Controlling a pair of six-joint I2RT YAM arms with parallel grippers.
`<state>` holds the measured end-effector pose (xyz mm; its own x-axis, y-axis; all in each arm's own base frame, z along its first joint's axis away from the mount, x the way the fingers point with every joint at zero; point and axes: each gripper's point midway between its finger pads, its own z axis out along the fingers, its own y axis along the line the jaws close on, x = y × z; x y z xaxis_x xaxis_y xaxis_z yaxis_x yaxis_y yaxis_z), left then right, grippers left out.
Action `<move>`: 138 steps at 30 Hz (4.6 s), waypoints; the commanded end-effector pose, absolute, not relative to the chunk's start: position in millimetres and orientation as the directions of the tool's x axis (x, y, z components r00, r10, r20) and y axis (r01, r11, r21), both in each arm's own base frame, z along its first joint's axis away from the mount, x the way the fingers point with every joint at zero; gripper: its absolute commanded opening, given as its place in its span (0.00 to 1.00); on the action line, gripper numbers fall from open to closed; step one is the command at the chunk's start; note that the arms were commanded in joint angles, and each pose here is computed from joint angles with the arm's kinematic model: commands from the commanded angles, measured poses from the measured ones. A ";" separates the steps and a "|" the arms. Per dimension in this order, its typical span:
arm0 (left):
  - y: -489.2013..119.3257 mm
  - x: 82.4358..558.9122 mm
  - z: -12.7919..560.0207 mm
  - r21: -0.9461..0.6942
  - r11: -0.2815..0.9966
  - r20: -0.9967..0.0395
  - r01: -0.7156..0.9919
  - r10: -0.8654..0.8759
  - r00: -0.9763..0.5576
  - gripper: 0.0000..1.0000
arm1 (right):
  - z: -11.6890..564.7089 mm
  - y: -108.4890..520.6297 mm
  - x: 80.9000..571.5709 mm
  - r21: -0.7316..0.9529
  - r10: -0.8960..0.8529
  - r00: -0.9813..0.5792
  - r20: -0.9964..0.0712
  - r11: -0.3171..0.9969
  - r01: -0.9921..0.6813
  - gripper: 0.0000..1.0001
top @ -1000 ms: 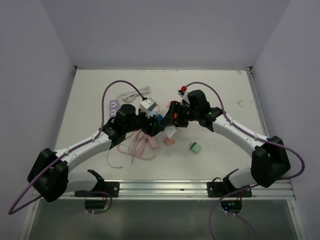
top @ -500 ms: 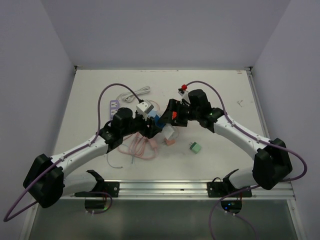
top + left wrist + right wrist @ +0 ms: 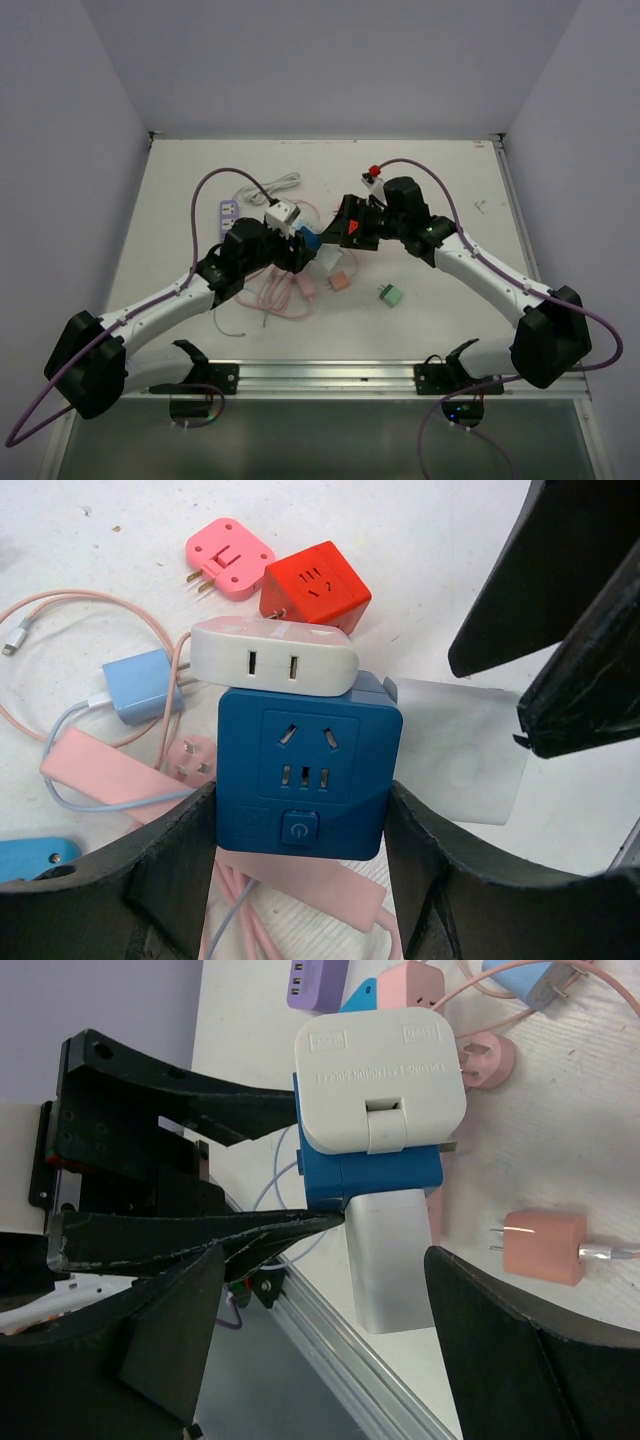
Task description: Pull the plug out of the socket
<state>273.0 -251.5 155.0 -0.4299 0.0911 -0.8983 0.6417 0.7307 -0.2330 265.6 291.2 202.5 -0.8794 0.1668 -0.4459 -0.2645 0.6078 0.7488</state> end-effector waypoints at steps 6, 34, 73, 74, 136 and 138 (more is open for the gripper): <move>-260.8 288.7 208.9 -0.269 0.721 -0.945 0.639 -0.070 -0.320 0.00 | 180.8 292.8 251.2 0.745 0.074 -0.898 -0.434 0.590 -0.311 0.79; -219.9 326.1 226.7 -0.228 0.877 -0.967 0.423 -0.154 -0.202 0.00 | 160.7 298.6 239.5 0.761 -0.009 -0.904 -0.428 0.535 -0.366 0.00; -207.6 314.0 227.8 -0.170 0.760 -0.969 0.627 -0.014 -0.247 0.00 | 64.6 225.4 262.9 0.638 0.082 -0.937 -0.340 0.752 -0.166 0.05; -208.4 311.0 227.3 -0.170 0.754 -0.969 0.635 -0.009 -0.249 0.00 | 61.7 223.6 264.9 0.630 0.089 -0.937 -0.338 0.761 -0.155 0.19; -318.1 271.7 192.6 0.190 0.529 -0.882 0.827 0.462 -0.093 0.00 | 167.9 234.8 311.8 0.498 0.009 -0.905 -0.425 0.838 -0.225 0.82; -314.9 275.9 193.6 0.196 0.553 -0.882 0.810 0.461 -0.101 0.00 | 162.2 229.6 311.4 0.474 0.011 -0.908 -0.419 0.855 -0.209 0.82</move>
